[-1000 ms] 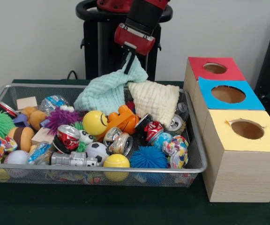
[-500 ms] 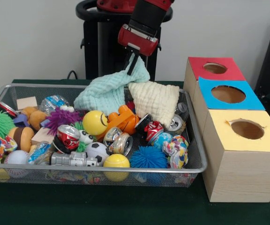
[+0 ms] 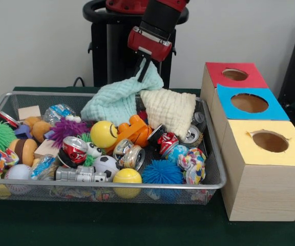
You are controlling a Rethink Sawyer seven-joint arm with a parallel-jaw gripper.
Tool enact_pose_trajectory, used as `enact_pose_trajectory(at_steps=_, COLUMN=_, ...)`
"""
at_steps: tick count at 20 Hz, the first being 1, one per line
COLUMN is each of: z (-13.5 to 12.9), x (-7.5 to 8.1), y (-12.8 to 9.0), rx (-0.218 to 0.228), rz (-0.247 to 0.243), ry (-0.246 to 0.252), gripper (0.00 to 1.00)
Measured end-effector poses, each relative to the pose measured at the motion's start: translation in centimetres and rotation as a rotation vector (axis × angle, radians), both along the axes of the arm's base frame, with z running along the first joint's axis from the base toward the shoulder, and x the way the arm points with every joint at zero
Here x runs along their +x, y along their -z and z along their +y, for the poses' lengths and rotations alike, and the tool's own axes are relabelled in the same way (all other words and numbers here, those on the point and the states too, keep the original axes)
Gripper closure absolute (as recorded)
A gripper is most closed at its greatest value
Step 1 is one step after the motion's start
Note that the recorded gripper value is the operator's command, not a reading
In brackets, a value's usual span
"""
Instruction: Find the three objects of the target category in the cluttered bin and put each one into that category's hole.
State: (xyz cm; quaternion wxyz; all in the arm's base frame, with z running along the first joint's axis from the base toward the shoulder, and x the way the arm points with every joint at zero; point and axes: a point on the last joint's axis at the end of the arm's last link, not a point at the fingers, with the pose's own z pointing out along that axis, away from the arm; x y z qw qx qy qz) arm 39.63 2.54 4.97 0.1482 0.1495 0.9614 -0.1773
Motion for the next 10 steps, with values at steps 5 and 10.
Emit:
enact_pose_trajectory(at_steps=5, z=-0.4, x=0.0, y=0.0, rx=0.000, rz=0.000, ry=0.009, gripper=1.00)
enact_pose_trajectory(at_steps=10, z=-1.2, x=0.1, y=0.0, rx=0.000, rz=0.000, ry=0.030, gripper=0.00)
